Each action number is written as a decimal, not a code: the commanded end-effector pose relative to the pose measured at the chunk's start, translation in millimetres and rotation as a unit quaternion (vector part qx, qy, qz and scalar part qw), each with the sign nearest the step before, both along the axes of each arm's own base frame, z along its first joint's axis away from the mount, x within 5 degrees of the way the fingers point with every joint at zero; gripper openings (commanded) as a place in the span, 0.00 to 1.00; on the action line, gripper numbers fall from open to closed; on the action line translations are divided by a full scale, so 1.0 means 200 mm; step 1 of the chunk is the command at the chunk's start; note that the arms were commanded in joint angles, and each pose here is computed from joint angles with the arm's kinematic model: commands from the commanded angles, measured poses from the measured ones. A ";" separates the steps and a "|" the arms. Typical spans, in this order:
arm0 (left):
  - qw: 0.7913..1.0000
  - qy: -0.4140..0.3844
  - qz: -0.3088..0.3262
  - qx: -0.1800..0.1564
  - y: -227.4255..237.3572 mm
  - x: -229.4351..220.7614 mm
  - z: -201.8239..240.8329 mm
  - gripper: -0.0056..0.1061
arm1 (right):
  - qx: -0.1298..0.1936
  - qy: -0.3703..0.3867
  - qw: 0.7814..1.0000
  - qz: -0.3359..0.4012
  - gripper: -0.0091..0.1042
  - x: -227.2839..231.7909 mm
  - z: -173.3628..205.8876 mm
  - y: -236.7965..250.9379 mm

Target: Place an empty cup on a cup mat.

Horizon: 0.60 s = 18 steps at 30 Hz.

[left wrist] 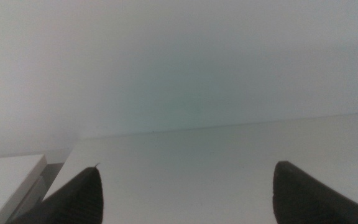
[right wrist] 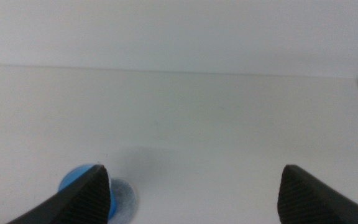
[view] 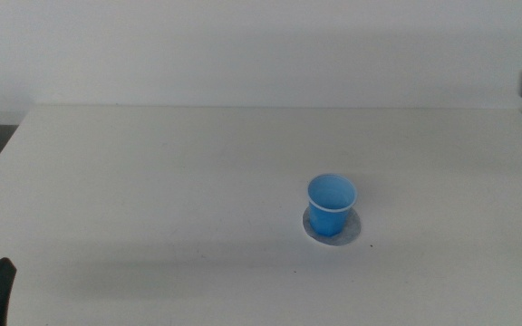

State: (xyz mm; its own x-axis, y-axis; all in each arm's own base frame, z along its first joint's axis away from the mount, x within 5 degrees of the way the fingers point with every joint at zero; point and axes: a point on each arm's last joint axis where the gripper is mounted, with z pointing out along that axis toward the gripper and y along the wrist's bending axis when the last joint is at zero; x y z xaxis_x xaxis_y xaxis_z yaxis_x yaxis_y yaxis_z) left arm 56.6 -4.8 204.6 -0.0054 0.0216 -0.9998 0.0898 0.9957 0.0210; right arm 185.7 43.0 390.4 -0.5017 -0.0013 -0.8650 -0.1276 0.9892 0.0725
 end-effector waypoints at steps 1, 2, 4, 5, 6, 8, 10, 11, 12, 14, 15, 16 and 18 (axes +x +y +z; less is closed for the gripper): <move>1.000 -0.004 -0.002 -0.005 0.00 0.00 0.00 0.89 | 0.002 -0.049 0.999 -0.002 0.89 -0.13 -0.03 -0.05; 1.000 -0.004 -0.002 -0.005 0.00 0.00 0.00 0.89 | 0.004 -0.057 0.998 -0.002 0.89 -0.17 -0.03 -0.06; 1.000 -0.004 -0.002 -0.005 0.00 0.00 0.00 0.89 | -0.003 -0.077 0.997 -0.004 0.89 -0.27 -0.04 -0.09; 1.000 -0.004 -0.002 -0.005 0.00 0.00 0.00 0.89 | -0.004 -0.085 0.996 -0.005 0.89 -0.30 -0.04 -0.10; 1.000 -0.004 -0.002 -0.005 0.00 0.00 0.00 0.89 | -0.002 -0.096 0.995 -0.007 0.89 -0.35 -0.04 -0.11; 1.000 -0.004 -0.002 -0.005 0.00 0.00 0.00 0.89 | -0.012 -0.117 0.993 -0.011 0.89 -0.43 -0.05 -0.15; 1.000 -0.004 -0.002 -0.005 0.00 0.00 0.00 0.89 | -0.028 -0.130 0.991 -0.020 0.89 -0.50 -0.10 -0.18; 1.000 -0.004 -0.002 -0.005 0.00 0.00 0.00 0.89 | -0.029 -0.132 0.990 -0.026 0.89 -0.52 -0.12 -0.19; 1.000 -0.004 -0.002 -0.005 0.00 0.00 0.00 0.89 | -0.023 -0.132 0.990 -0.034 0.89 -0.53 -0.14 -0.20; 1.000 -0.004 -0.002 -0.005 0.00 0.00 0.00 0.89 | -0.017 -0.133 0.990 -0.048 0.89 -0.56 -0.19 -0.21; 1.000 -0.004 -0.002 -0.005 0.00 0.00 0.00 0.89 | -0.018 -0.132 0.990 -0.049 0.89 -0.57 -0.22 -0.22; 1.000 -0.004 -0.002 -0.005 0.00 0.00 0.00 0.89 | -0.018 -0.126 0.991 -0.047 0.89 -0.57 -0.24 -0.22; 1.000 -0.004 -0.002 -0.005 0.00 0.00 0.00 0.89 | -0.022 -0.111 0.993 -0.025 0.89 -0.57 -0.29 -0.20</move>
